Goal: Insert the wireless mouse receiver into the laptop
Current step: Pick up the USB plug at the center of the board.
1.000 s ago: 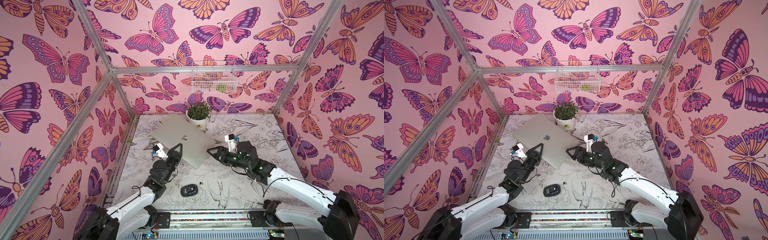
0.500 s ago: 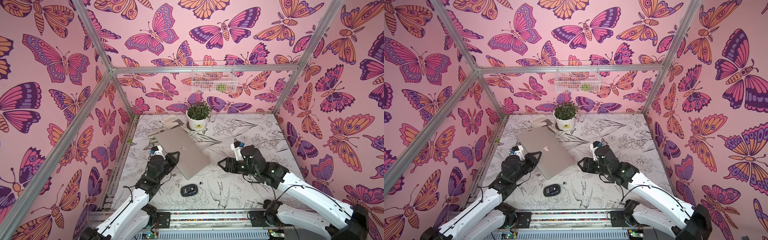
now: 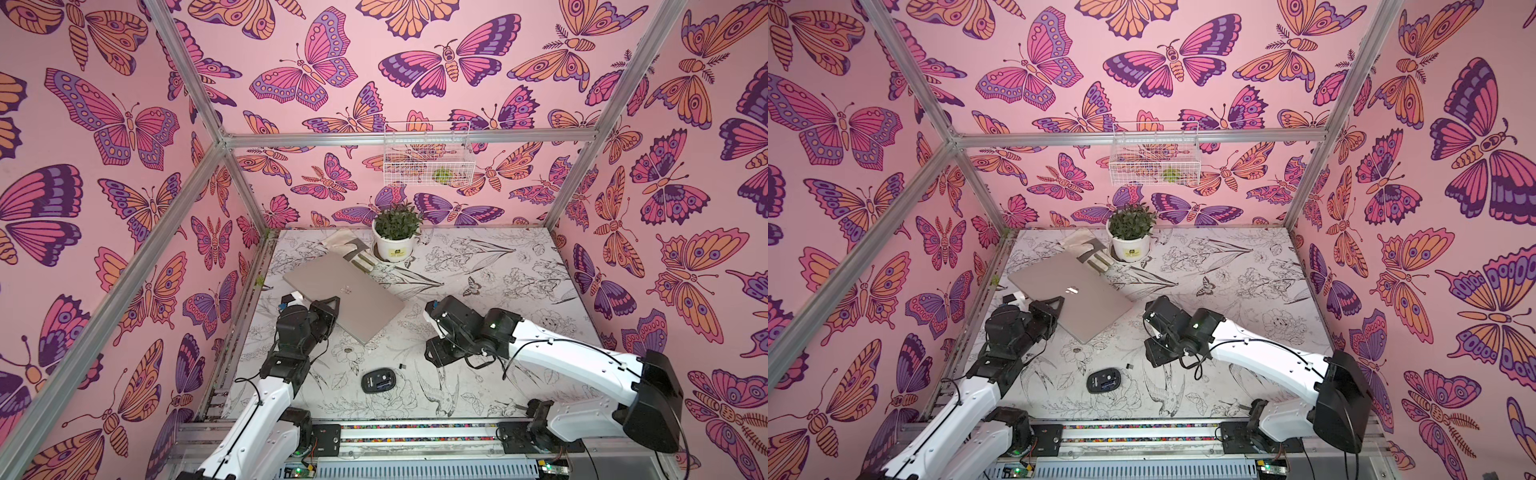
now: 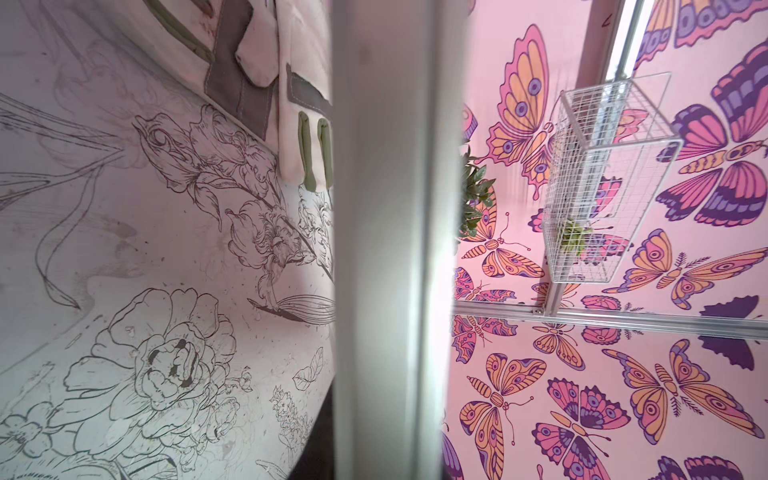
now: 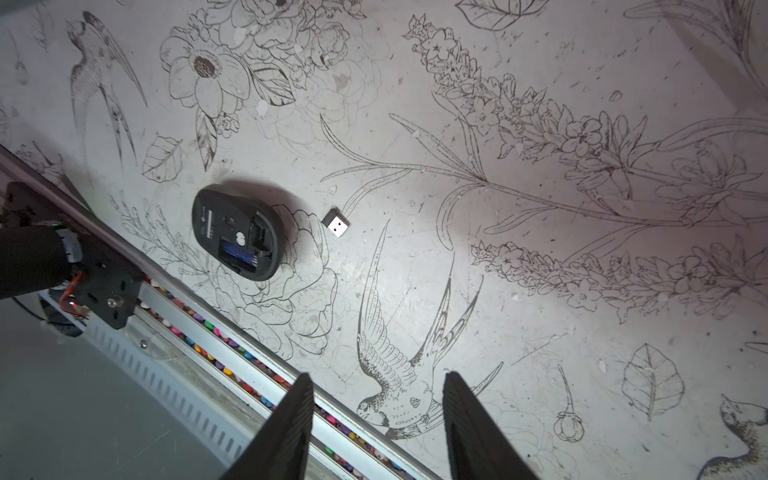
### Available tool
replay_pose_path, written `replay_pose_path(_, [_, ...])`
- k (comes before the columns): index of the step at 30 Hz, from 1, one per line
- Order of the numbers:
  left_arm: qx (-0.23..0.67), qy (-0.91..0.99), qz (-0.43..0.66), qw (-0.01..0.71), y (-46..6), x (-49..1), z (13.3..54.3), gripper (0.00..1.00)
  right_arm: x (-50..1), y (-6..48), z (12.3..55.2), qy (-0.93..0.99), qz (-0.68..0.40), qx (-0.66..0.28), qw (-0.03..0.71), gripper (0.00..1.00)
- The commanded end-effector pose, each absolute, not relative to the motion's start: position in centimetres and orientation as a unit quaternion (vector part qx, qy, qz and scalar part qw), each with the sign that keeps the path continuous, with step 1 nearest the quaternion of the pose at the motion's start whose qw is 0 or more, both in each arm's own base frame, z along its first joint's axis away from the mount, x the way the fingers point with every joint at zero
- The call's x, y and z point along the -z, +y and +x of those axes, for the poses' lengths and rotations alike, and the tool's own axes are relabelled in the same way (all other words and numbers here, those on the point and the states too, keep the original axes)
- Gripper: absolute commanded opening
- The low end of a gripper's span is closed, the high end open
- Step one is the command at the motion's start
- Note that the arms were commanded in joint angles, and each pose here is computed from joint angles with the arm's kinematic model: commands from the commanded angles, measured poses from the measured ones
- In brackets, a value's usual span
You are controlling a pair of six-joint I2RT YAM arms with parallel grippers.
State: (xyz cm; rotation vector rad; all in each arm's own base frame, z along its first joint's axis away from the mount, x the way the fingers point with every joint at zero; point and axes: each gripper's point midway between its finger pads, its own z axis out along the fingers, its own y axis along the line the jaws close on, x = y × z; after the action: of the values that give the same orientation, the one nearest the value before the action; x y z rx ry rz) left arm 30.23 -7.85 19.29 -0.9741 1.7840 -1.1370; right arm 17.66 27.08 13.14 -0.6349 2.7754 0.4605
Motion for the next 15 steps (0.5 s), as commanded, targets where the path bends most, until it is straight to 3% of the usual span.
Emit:
replay_pose_path(1, [0.496, 0.634, -0.346, 0.482, -7.0, -26.8, 30.0, 0.0, -13.0, 26.7, 18.0, 0.959, -0.233, -0.112, 0.12, 0.52])
replay_pose_path(7, [0.484, 0.639, -0.345, 0.488, -6.6, -26.6, 29.0, 0.0, -13.3, 27.4, 18.4, 0.96, -0.249, -0.06, 0.111, 0.5])
replay_pose_path(15, [0.469, 0.634, -0.352, 0.503, -5.7, -26.5, 27.6, 0.0, -11.0, 31.5, 16.9, 0.895, -0.422, -0.08, 0.118, 0.47])
